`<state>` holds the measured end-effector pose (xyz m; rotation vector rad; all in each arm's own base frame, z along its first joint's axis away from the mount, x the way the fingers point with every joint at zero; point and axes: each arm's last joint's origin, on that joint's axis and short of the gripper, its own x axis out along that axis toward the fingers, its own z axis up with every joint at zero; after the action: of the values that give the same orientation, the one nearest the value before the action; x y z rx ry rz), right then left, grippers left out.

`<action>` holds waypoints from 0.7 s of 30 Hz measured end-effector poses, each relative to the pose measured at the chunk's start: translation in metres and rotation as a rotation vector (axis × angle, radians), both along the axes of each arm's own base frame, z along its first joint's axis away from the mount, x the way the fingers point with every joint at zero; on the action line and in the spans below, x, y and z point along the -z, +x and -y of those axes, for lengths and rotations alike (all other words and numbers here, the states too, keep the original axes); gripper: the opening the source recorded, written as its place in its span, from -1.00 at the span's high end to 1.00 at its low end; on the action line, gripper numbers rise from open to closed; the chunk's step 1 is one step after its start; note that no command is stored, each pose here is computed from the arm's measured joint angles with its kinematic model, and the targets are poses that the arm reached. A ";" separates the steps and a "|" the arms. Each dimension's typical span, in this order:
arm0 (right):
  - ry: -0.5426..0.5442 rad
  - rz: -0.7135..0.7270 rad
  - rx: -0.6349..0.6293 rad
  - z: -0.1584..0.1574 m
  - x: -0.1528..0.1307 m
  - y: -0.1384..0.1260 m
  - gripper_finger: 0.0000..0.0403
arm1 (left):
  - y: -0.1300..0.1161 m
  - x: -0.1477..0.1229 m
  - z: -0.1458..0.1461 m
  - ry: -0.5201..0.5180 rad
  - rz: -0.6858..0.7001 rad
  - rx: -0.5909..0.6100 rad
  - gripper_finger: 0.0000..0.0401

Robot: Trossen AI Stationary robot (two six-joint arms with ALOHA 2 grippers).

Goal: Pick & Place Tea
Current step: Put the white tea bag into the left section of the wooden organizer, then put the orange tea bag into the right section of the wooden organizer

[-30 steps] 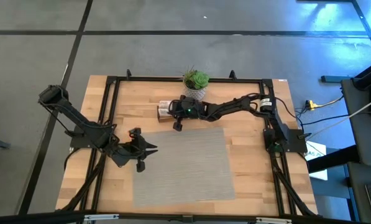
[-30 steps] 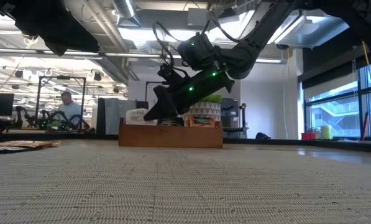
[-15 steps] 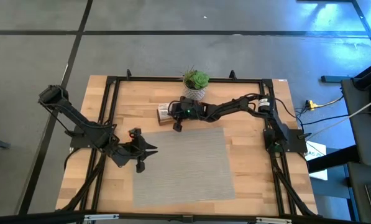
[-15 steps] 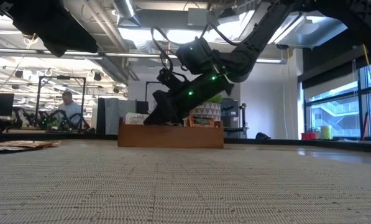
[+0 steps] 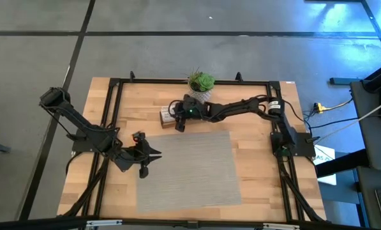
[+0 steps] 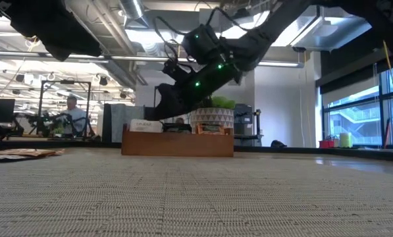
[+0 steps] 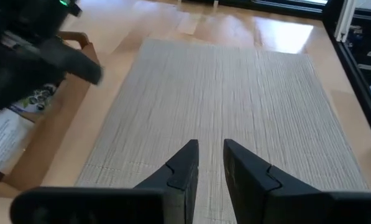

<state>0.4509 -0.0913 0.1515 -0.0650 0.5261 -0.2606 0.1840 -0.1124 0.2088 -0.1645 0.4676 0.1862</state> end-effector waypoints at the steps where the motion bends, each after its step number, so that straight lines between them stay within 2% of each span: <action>1: -0.018 -0.019 0.026 0.001 -0.004 0.000 0.09 | 0.000 0.000 0.000 -0.003 -0.003 0.002 0.64; 5: -0.076 -0.099 0.134 0.003 -0.015 -0.007 0.04 | -0.001 0.001 0.000 -0.010 -0.010 -0.003 0.64; 11: -0.049 -0.263 0.113 -0.013 -0.018 -0.020 0.04 | -0.004 0.006 0.001 -0.078 -0.095 0.055 0.64; 14: 0.009 -0.297 0.054 -0.029 -0.015 -0.022 0.04 | -0.008 0.012 0.000 -0.159 -0.182 0.051 0.64; 18: 0.098 -0.282 -0.088 -0.055 -0.015 -0.018 0.04 | -0.017 0.022 -0.007 -0.239 -0.301 -0.074 0.64; 21: 0.121 -0.234 -0.171 -0.072 -0.018 -0.014 0.04 | -0.026 0.029 -0.010 -0.278 -0.420 -0.129 0.64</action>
<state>0.4372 -0.0192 0.1699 -0.0225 0.7639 -0.0533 0.1579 -0.1022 0.1798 -0.4327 0.9025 0.2840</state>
